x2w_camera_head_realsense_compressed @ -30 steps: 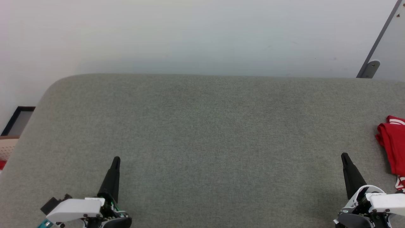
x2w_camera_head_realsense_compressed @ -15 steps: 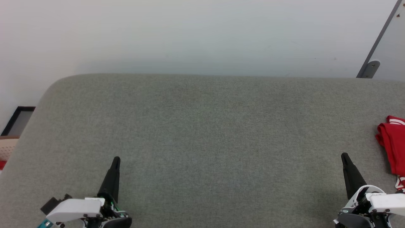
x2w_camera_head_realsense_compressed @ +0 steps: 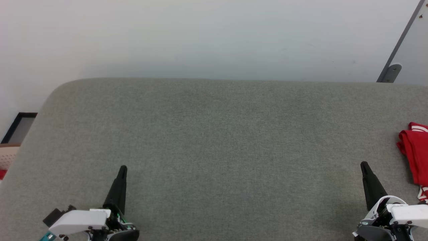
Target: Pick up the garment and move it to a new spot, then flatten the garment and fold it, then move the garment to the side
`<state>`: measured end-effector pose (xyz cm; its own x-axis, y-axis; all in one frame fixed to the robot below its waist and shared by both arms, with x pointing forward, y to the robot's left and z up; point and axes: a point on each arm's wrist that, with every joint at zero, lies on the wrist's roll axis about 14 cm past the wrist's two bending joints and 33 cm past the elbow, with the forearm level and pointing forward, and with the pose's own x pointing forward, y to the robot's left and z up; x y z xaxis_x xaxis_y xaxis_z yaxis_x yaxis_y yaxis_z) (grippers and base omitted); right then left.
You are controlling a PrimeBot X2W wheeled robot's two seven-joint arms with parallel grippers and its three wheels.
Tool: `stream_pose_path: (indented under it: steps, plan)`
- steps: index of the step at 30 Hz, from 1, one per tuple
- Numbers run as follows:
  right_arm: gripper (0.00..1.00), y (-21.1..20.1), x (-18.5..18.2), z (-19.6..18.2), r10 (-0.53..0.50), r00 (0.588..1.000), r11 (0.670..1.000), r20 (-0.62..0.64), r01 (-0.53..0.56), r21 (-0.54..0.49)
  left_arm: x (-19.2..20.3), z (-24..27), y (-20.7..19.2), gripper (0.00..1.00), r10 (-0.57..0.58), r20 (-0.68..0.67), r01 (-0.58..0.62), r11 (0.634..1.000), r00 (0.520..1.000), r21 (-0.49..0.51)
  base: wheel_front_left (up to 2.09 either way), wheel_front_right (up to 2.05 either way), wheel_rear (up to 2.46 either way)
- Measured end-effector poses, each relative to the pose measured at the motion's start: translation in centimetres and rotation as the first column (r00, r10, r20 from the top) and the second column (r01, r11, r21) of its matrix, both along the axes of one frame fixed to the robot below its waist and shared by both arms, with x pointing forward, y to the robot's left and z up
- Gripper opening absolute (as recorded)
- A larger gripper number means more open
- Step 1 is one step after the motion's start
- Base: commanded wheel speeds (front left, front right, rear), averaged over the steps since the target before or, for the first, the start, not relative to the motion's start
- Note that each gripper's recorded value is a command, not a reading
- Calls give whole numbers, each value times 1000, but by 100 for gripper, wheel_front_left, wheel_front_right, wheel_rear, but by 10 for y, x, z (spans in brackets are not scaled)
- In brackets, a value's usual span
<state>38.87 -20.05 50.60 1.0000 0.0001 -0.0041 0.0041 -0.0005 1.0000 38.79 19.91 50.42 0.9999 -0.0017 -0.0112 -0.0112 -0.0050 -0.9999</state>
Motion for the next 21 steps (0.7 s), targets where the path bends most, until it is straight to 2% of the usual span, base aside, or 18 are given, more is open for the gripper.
stream_pose_path:
  steps: [21]
  plan:
    - [0,0,0,0,0,1000,1000,0,0,0,0,0,0,0,0,0,0,1000,1000,0,0,0,0]
